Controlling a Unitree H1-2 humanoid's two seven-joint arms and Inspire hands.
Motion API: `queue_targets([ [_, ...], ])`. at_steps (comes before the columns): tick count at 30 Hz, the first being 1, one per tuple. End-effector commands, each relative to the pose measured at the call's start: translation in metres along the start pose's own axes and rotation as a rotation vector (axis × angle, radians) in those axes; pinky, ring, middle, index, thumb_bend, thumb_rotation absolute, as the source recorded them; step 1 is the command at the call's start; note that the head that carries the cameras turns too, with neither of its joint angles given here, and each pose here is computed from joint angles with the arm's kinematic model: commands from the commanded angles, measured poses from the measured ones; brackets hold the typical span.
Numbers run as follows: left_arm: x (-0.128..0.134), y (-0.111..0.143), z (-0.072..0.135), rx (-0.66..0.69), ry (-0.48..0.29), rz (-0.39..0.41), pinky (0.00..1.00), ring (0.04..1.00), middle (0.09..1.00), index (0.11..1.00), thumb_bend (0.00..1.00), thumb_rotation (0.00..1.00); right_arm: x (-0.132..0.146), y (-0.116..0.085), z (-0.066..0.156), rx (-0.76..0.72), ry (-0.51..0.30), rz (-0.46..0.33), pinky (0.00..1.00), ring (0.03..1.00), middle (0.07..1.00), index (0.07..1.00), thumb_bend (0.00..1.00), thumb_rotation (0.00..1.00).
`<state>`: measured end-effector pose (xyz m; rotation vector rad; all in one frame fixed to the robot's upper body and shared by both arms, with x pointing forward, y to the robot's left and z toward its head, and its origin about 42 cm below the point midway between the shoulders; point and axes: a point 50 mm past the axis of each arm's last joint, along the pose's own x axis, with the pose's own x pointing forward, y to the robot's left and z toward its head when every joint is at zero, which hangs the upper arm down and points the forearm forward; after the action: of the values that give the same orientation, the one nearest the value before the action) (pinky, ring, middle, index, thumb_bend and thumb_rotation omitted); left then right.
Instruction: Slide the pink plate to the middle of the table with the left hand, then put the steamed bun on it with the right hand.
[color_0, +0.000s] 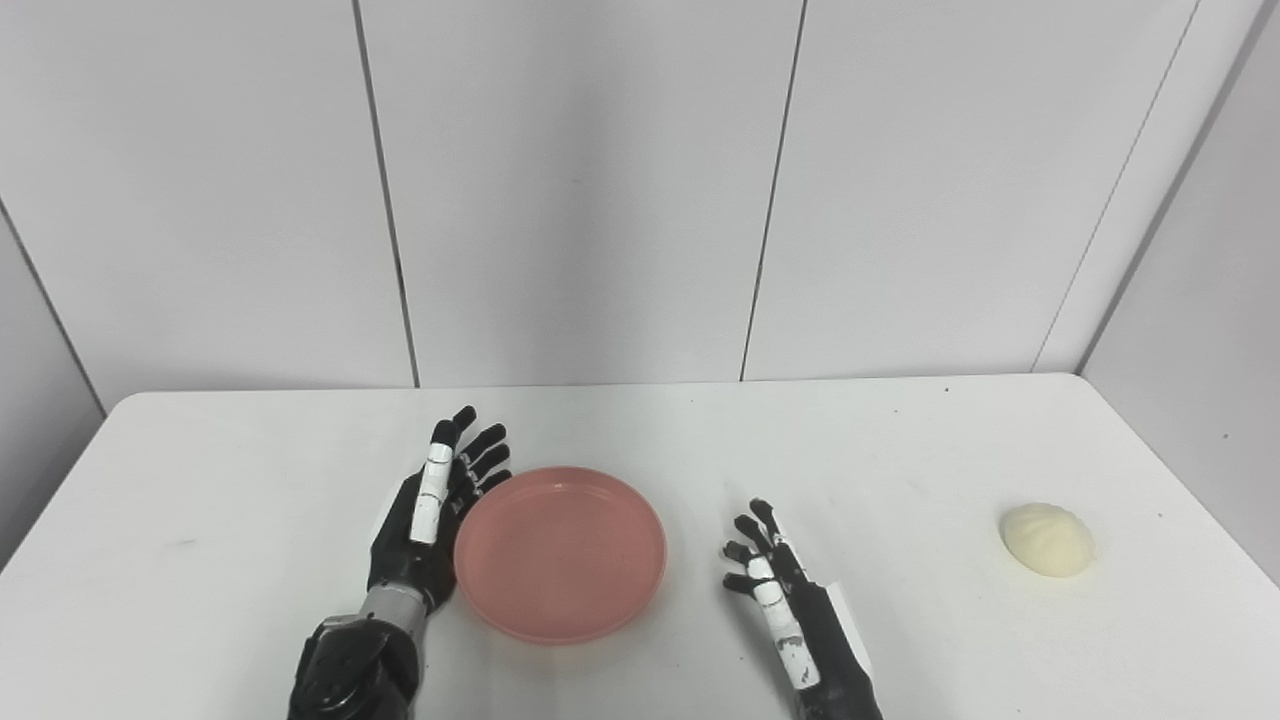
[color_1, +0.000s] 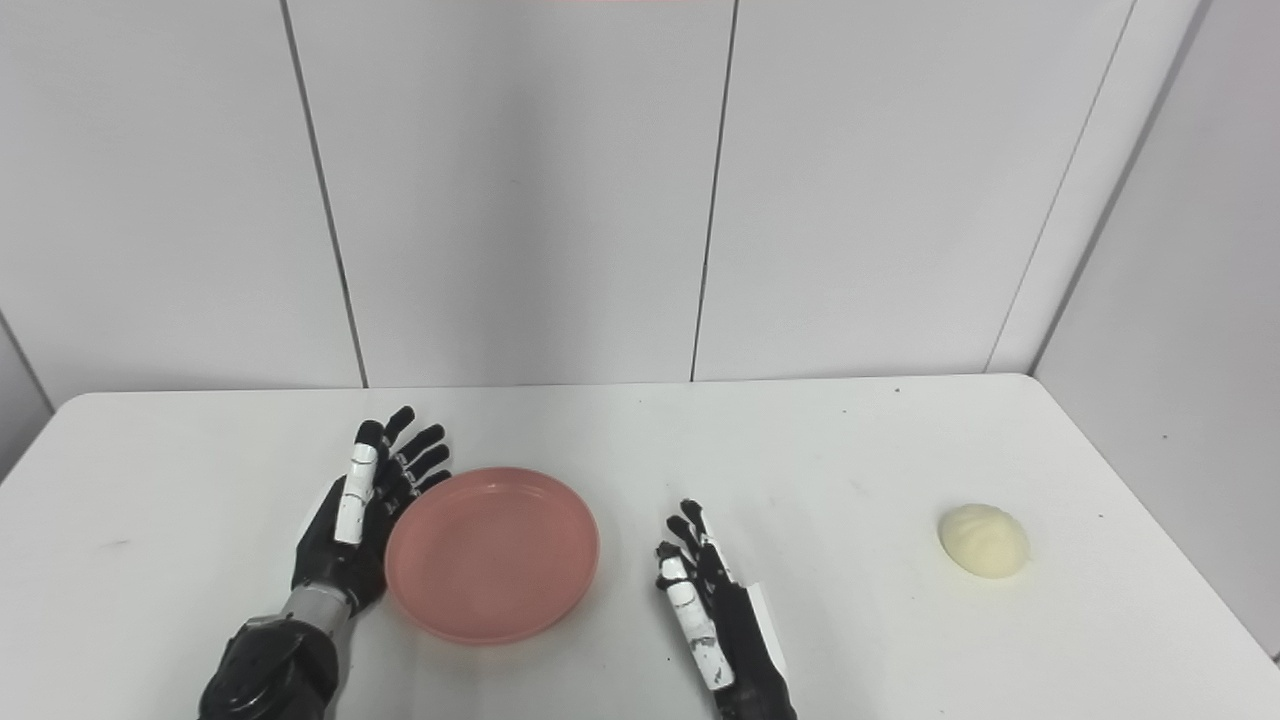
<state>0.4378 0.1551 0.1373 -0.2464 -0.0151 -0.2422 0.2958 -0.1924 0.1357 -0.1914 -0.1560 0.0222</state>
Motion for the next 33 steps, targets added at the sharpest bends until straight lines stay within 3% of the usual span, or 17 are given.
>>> queue_targets([
  [1,0.001,0.005,-0.002,-0.006,0.022,0.011,0.88,0.898,0.892,0.932,0.84,0.85,0.010,-0.010,0.029,-0.069,-0.161,-0.051,0.77,0.843,0.876,0.858,0.71,1.00],
  [4,0.001,0.010,-0.003,-0.010,0.024,0.020,0.89,0.900,0.896,0.922,0.84,0.84,0.020,-0.032,0.052,-0.227,-0.266,-0.079,0.74,0.828,0.850,0.819,0.73,1.00],
  [6,0.001,0.010,-0.003,-0.013,0.026,0.024,0.89,0.902,0.894,0.913,0.85,0.83,0.025,-0.050,0.066,-0.348,-0.294,-0.094,0.79,0.840,0.851,0.827,0.82,1.00],
  [8,0.001,0.010,-0.003,-0.011,0.026,0.025,0.89,0.900,0.892,0.912,0.86,0.84,0.028,-0.063,0.082,-0.432,-0.316,-0.105,0.84,0.854,0.861,0.847,0.84,1.00],
  [15,0.002,0.009,-0.005,-0.012,0.026,0.021,0.88,0.892,0.892,0.917,0.85,0.84,0.032,-0.101,0.154,-0.747,-0.356,-0.165,0.69,0.824,0.875,0.847,0.87,0.92],
  [21,0.002,0.010,-0.004,-0.008,0.025,0.017,0.87,0.888,0.887,0.914,0.85,0.84,0.039,-0.142,0.185,-0.993,-0.296,-0.216,0.67,0.830,0.888,0.860,0.90,0.82],
  [26,0.002,0.012,-0.005,-0.007,0.031,0.016,0.88,0.889,0.888,0.915,0.84,0.84,0.043,-0.171,0.195,-1.116,-0.219,-0.217,0.63,0.826,0.889,0.846,0.91,0.68],
  [28,0.002,0.012,-0.005,0.001,0.031,0.011,0.87,0.890,0.889,0.916,0.85,0.84,0.046,-0.182,0.197,-1.172,-0.154,-0.201,0.65,0.840,0.881,0.840,0.93,0.65],
  [33,0.003,0.011,-0.004,0.008,0.032,-0.004,0.88,0.894,0.891,0.922,0.85,0.84,0.056,-0.201,0.192,-1.281,0.100,-0.145,0.69,0.835,0.871,0.832,0.98,0.55],
])
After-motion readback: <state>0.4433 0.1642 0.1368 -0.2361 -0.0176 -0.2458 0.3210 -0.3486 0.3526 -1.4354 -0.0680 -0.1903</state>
